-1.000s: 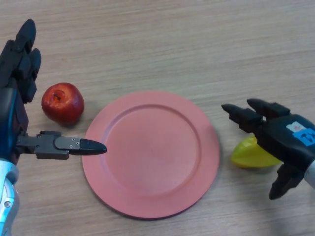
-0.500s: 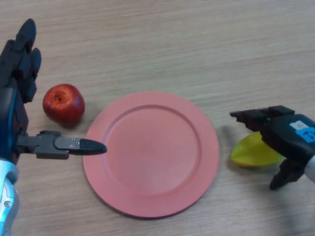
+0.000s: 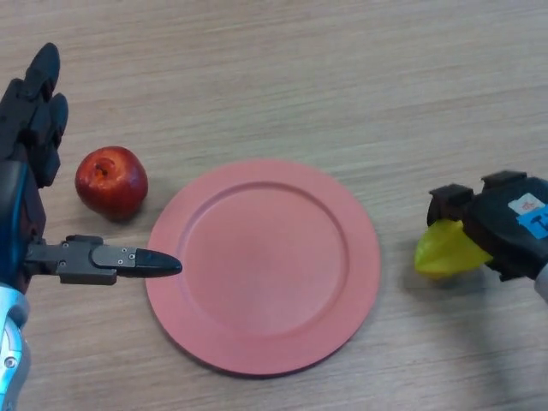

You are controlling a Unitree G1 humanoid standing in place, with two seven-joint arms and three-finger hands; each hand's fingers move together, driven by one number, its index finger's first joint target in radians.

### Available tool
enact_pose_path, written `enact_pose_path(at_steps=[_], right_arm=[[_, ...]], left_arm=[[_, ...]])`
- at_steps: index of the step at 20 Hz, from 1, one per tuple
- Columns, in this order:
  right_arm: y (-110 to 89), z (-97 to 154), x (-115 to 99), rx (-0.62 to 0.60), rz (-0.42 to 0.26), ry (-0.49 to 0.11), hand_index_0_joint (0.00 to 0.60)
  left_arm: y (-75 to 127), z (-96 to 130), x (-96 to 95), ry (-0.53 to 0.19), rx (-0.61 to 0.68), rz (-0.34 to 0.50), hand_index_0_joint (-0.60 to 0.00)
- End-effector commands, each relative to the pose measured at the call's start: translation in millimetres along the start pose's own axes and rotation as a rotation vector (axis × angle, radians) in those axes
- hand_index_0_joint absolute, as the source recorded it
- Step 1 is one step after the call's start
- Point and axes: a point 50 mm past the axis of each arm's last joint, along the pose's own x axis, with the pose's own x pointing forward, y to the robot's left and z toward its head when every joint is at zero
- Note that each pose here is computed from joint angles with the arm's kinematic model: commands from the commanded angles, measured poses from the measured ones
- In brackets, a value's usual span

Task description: Pick up the yellow starfruit and place it on the plate

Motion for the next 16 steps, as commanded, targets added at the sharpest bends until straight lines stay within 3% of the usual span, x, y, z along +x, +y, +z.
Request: enact_pose_path(at_steps=[1,5,7,10,13,14,15,16], right_arm=[[-54.2,-7.1,3.9,-0.005,-0.240,0.005,0.600],[-67.2,30.3,22.2,-0.010,-0.297,-0.119,0.600],[-66.7,53.0,33.4,0.011,-0.325,-0.190,0.600],[-55.7,79.6,47.5,-0.063,-0.287,-0.274,0.600],[-45.5,102.2,57.8,0.081,-0.275,-0.311,0.600],[-41.7,108.0,61.2,0.072,-0.270,-0.325,0.600],[-36.2,109.7,61.7,0.126,-0.238,-0.308,0.600],[-29.9,111.5,59.5,0.289,-0.179,-0.264,0.600]], left_arm=[[15.0,32.0,0.8,-0.219,0.059,0.059,0.000],[10.0,33.7,-3.8,-0.214,0.000,0.015,0.000],[10.9,38.3,-5.1,-0.251,-0.004,0.008,0.000],[13.3,40.0,-6.9,-0.281,-0.007,0.016,0.000],[15.9,38.8,-7.4,-0.285,-0.014,0.030,0.000],[17.9,39.7,-7.3,-0.285,-0.015,0.035,0.000],[19.1,39.5,-7.3,-0.289,-0.006,0.039,0.000],[20.7,38.2,-7.0,-0.285,0.003,0.038,0.000]])
